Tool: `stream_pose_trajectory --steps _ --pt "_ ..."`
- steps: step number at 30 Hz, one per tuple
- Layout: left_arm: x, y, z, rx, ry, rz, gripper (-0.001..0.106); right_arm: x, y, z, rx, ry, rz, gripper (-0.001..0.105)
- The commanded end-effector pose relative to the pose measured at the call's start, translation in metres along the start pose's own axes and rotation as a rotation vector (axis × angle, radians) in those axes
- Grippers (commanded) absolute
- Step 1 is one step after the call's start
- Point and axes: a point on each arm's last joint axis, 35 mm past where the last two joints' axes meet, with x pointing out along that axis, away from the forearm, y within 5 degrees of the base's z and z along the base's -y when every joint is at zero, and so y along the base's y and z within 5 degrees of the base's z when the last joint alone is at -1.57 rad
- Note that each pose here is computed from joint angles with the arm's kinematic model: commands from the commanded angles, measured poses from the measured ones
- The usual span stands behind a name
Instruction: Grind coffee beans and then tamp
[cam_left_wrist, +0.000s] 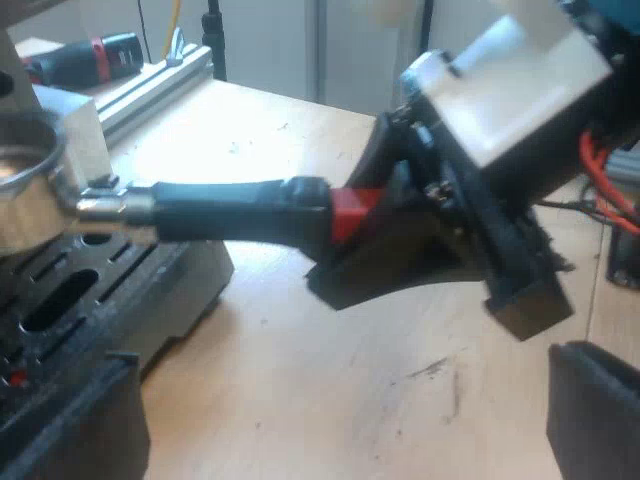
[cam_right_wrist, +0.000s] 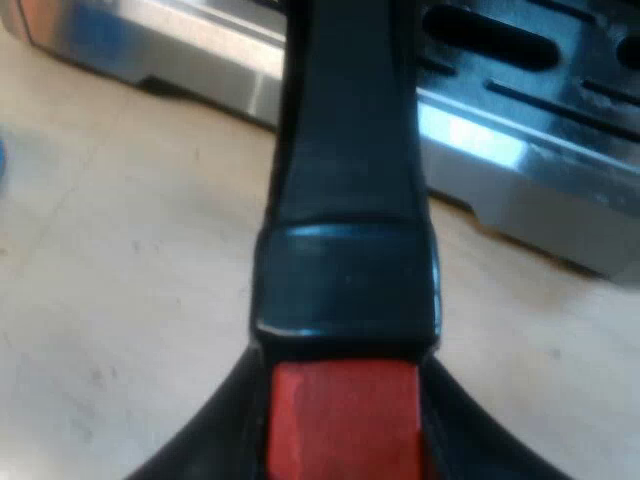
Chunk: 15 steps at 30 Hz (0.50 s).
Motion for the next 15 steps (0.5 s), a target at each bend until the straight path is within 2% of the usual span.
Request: stream_pose_trajectory --steps 1,6,9,12,13,15 --pt "-0.003 -0.003 0.006 -0.019 -0.025 -0.005 0.083 -0.015 -0.005 0.001 0.003 -0.021 -0.026 0.000" --pt "-0.017 -0.013 0.019 0.029 -0.103 -0.016 0.083 -0.038 -0.008 -0.006 -0.034 -0.028 0.007 0.000" --pt "-0.026 -0.017 0.022 0.049 -0.150 0.030 0.083 -0.050 -0.010 -0.009 -0.056 -0.037 0.025 0.000" --pt "-0.031 -0.017 0.018 0.036 -0.148 0.099 0.083 -0.064 -0.013 -0.013 -0.097 -0.049 0.053 0.000" --pt "-0.035 -0.018 0.013 0.018 -0.121 0.131 0.083 -0.069 -0.013 -0.015 -0.109 -0.053 0.065 0.000" --pt "-0.039 -0.020 0.010 0.011 -0.109 0.137 0.083 -0.073 -0.014 -0.017 -0.119 -0.056 0.076 0.000"
